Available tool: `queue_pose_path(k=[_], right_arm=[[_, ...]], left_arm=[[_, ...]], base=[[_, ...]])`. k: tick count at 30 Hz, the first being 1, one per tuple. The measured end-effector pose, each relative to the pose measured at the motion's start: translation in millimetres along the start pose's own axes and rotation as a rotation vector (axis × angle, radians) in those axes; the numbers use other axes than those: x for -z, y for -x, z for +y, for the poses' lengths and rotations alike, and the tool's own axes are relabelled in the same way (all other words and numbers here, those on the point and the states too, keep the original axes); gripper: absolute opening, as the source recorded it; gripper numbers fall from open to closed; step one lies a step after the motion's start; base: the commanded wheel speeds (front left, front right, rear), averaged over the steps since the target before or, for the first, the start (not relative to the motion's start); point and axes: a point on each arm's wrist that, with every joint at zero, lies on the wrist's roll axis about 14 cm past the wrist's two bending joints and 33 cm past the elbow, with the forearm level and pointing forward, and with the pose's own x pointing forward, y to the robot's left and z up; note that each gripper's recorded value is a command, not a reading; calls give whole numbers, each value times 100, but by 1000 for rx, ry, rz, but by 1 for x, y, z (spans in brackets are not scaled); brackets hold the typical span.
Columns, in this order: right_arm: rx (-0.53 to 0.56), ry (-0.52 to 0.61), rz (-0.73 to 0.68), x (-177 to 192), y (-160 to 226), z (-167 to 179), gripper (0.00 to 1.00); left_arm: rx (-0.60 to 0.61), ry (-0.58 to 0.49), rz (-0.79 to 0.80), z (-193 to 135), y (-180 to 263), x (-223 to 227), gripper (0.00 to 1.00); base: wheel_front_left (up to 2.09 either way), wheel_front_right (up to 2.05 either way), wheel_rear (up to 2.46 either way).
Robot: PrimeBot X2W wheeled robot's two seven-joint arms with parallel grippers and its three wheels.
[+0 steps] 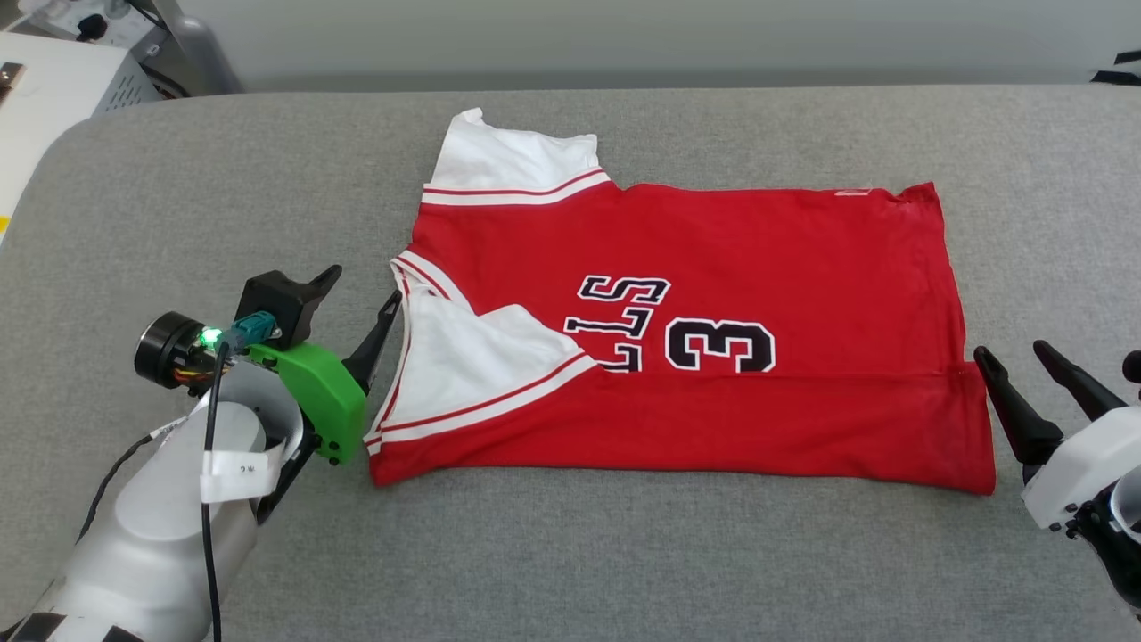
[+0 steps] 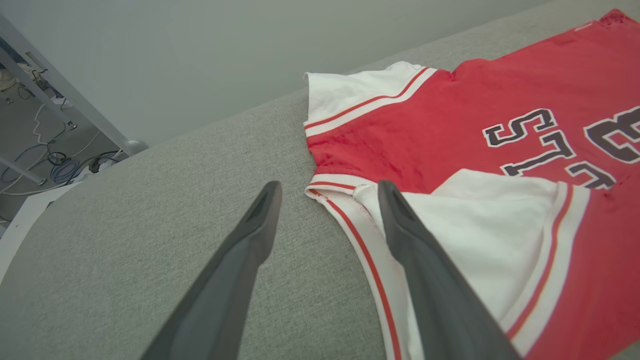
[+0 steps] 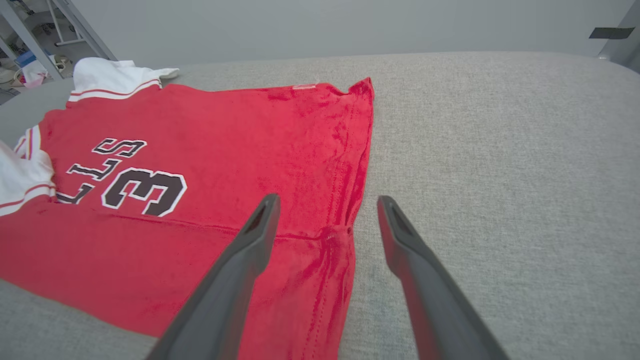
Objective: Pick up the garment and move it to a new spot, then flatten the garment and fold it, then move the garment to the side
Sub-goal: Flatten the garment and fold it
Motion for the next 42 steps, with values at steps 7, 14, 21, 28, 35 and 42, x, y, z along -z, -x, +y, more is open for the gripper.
queue_pose_path(k=[7,14,21,28,35,42], right_arm=[[-11,34,-95,-34,10,7,100],[-16,50,-124,-47,19,16,100],[-6,45,-120,-47,25,19,100],[14,33,-111,-42,24,15,100],[24,20,-104,-38,20,14,100],[40,14,-85,-33,17,8,100]], left_arm=[[29,26,73,2,11,-23,100],[113,105,350,-14,24,-6,100],[200,102,681,-34,47,37,100],[217,168,776,-40,45,59,100],[219,223,876,-47,42,87,100],[237,238,917,-53,38,97,100]], base=[[0,0,0],[0,0,0],[0,0,0],[0,0,0],[0,0,0],[0,0,0]])
